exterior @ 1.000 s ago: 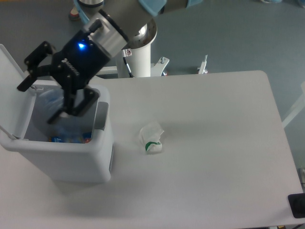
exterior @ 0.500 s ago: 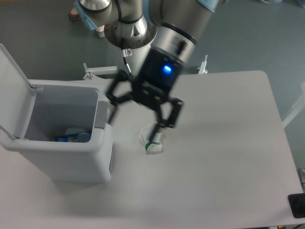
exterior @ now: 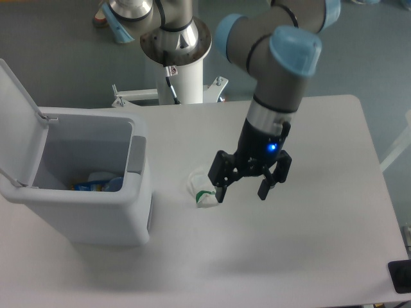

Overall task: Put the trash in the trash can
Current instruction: 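Move the gripper to the crumpled white tissue and lower onto it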

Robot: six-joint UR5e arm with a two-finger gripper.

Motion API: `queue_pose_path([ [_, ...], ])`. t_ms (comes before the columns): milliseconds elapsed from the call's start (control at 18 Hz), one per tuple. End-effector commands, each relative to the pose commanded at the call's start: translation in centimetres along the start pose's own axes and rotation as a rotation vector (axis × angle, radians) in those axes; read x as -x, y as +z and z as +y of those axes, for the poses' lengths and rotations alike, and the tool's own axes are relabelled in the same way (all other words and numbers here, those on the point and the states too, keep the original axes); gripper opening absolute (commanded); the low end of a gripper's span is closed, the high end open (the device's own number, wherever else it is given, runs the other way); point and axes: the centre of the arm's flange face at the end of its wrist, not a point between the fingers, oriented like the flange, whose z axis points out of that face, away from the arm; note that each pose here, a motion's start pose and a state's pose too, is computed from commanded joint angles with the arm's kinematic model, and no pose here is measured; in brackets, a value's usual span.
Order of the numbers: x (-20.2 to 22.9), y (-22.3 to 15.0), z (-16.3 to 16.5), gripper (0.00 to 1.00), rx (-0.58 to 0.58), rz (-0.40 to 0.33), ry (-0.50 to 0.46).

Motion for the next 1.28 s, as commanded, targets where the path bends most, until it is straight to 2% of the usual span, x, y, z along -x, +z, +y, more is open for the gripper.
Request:
queue_pose_path([
  [222,-1.2,5.6,2.4,1.00,0.144,0.008,0.119],
  [500,-3.1,12.5,3.2,1.00,0.292,-0.010,0.174],
  [556,-3.2,13.5,3.2,1.00,0.309,-0.007,0.176],
  [667,-3.4,14.5,3.4,0.92,0.332,-0.011,0.181],
  [1000,-4.2,17.1,3.6,0.92,0.391,-0.030,0.202],
  [1111,-4.9,17.6,3.6,0.78,0.403,-0.026,0.213],
  [1167,-5.0,17.5,3.6,0.67,0.401,-0.023,0.209],
  [1278,-5.1,17.2,3.6,0.29,0.398,-0.023,0.195],
])
